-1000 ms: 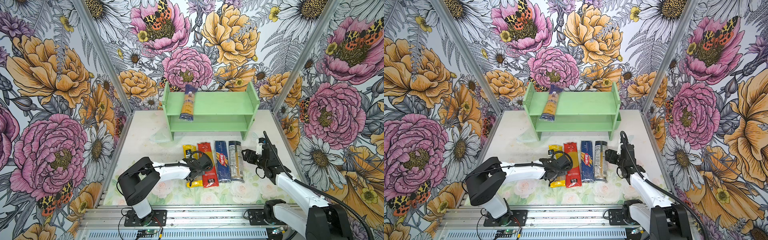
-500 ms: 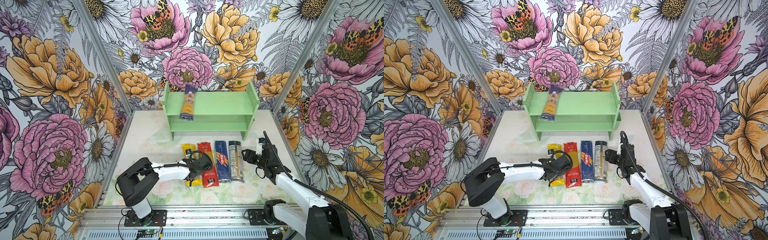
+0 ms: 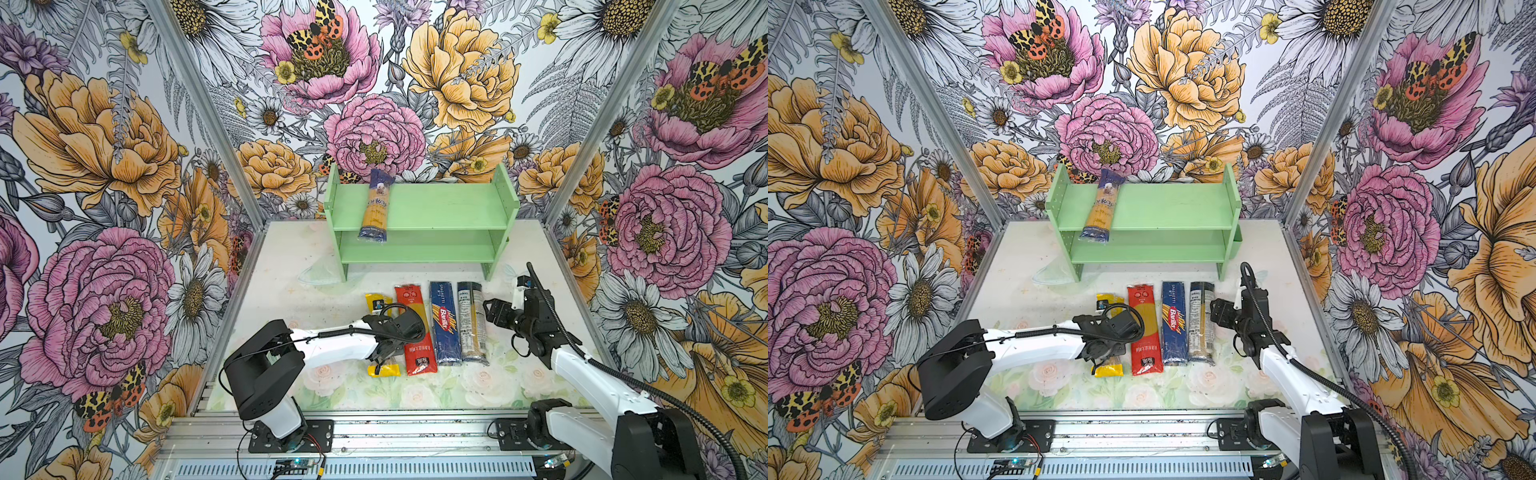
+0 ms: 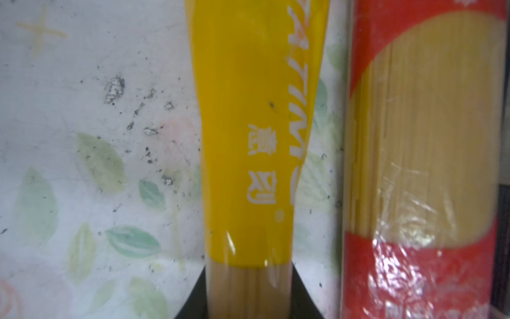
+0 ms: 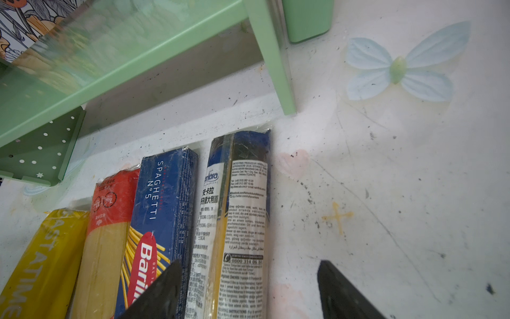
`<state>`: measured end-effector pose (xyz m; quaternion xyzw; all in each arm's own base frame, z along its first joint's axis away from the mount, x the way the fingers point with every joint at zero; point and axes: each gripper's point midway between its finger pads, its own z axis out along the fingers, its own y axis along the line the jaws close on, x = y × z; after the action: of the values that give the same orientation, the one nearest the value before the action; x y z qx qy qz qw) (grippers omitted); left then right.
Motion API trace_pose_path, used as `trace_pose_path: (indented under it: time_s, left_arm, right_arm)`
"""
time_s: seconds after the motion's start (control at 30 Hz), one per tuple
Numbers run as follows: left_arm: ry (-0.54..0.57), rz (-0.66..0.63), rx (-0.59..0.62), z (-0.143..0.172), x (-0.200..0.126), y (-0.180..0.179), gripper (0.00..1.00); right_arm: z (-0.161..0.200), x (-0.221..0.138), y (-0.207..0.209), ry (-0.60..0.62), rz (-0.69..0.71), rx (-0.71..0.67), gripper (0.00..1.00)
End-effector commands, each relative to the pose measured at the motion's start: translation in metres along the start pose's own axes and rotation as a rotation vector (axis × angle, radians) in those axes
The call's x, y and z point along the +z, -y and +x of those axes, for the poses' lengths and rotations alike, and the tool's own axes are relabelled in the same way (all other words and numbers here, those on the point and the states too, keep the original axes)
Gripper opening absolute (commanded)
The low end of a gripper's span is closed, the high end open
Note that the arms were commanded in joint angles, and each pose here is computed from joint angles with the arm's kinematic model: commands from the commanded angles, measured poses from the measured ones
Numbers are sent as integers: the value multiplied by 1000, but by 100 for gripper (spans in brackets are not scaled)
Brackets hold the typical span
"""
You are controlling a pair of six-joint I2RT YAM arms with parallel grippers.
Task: Arrange pasta packages on shelves
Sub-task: Pick up the pasta bag from the center of the table, then place the pasta bag on the shelf.
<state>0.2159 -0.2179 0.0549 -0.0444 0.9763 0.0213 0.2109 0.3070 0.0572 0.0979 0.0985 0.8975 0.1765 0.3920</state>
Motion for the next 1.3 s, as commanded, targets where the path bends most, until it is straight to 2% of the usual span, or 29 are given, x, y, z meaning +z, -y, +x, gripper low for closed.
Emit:
trace_pose_path:
  time_s: [0.0, 0.27, 0.47, 0.63, 0.73, 0.9, 1.07, 1.27]
  left_arm:
    - [76, 108, 38, -32, -63, 10, 0]
    - [95, 400, 33, -50, -144, 32, 0]
    - [187, 542, 64, -76, -202, 49, 0]
    - [295, 626, 137, -106, -251, 69, 1]
    - [375, 667, 159, -131, -283, 83, 5]
    - [539, 673, 188, -179, -326, 94, 8]
    - [622, 655, 122, -239, -336, 87, 8]
    - [639, 594, 28, -311, -300, 85, 4]
  right_arm:
    - [3, 0, -1, -2, -2, -9, 79]
    - [4, 0, 0, -3, 0, 4, 78]
    - [4, 1, 0, -4, -1, 10, 78]
    - [6, 1, 1, -9, 2, 12, 78]
    - [6, 1, 1, -10, 3, 12, 78]
    - [7, 0, 1, -7, 2, 11, 78]
    - [7, -3, -2, -3, -17, 20, 77]
    - [9, -5, -1, 6, -14, 28, 77]
